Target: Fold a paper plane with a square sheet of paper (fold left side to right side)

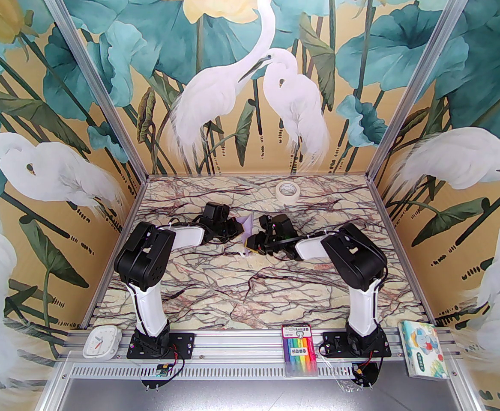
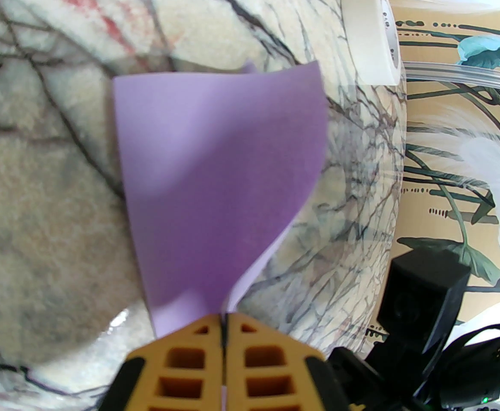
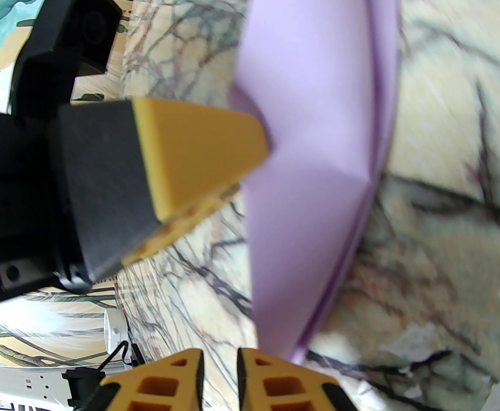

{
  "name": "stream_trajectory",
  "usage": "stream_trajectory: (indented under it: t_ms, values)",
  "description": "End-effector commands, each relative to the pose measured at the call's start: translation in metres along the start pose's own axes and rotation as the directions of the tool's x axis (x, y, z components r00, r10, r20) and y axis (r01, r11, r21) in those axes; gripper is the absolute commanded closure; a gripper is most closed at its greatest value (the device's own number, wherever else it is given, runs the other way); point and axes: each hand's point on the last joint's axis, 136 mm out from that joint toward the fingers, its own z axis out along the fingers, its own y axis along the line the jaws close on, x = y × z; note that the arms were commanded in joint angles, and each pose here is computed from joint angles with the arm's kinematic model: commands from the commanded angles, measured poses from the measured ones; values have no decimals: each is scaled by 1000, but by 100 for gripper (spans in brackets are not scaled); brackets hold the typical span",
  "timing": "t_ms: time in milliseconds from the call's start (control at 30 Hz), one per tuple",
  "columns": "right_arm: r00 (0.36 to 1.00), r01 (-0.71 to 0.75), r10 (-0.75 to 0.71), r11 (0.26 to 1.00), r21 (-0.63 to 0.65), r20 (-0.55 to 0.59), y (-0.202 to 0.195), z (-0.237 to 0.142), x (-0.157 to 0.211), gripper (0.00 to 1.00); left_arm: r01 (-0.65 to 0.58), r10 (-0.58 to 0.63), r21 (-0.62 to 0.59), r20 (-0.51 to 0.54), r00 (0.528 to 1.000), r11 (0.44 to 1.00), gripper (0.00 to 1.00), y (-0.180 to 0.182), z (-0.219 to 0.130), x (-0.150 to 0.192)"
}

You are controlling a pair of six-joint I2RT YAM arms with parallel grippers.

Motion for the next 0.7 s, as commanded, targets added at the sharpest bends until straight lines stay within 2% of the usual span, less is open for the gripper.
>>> stream_trajectory:
  t_ms: [0, 667]
  values:
    - [1000, -2, 2, 999, -32, -3, 4, -1, 2, 79, -16, 16, 5, -8, 1000, 1000, 96, 1, 4, -4]
    - [999, -21, 20, 999, -43, -32, -3, 10, 4, 77, -10, 10, 2, -18, 1000, 1000, 95, 4, 8, -2]
